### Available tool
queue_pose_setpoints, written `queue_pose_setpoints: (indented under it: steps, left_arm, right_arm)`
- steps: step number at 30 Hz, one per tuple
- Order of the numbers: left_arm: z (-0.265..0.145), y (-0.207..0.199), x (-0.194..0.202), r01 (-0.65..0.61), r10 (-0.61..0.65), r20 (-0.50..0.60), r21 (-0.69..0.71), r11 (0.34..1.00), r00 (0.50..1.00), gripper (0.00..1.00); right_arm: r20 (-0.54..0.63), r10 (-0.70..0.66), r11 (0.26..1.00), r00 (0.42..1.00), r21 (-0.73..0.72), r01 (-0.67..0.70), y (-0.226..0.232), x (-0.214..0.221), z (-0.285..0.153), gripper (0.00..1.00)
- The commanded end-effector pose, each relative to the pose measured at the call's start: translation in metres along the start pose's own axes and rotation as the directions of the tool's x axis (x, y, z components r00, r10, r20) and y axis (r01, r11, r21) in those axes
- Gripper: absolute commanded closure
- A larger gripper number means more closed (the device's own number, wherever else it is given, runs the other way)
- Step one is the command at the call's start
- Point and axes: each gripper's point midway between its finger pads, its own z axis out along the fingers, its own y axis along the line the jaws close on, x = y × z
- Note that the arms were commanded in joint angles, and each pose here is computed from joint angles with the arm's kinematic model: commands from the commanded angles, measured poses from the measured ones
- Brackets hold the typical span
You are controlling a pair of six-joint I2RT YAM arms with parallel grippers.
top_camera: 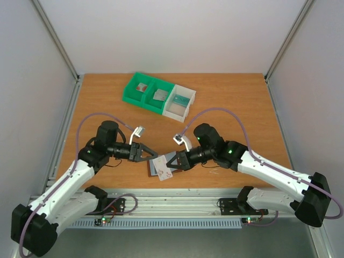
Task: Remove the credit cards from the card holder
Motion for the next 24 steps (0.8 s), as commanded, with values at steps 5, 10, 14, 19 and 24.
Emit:
queue_pose_setpoints:
  steps: [5, 10, 14, 19, 24]
  left_arm:
    - [-0.011, -0.035, 0.014, -0.096, 0.099, -0.034, 0.083, 0.992, 0.995, 0.61]
    - [-0.012, -0.036, 0.017, -0.098, 0.101, -0.041, 0.076, 0.992, 0.994, 0.62]
    - [-0.014, -0.039, 0.019, -0.109, 0.112, -0.042, 0.084, 0.991, 0.993, 0.62]
    - [-0.014, -0.041, 0.02, -0.119, 0.123, -0.041, 0.091, 0.989, 0.992, 0.72]
    - [-0.015, -0.043, 0.021, -0.128, 0.132, -0.037, 0.094, 0.987, 0.991, 0.95]
  right_arm:
    - [0.009, -0.06, 0.992, 0.998, -0.114, 0.061, 0.034, -0.008, -0.013, 0.99]
    - [0.015, -0.066, 0.985, 0.998, -0.159, 0.068, 0.044, -0.009, -0.018, 0.99]
    - [0.02, -0.066, 0.981, 0.998, -0.18, 0.068, 0.048, -0.01, -0.021, 0.99]
    - [0.021, -0.066, 0.976, 0.998, -0.209, 0.069, 0.053, -0.01, -0.022, 0.99]
    - [0.025, -0.059, 0.978, 0.998, -0.2, 0.063, 0.05, -0.01, -0.022, 0.99]
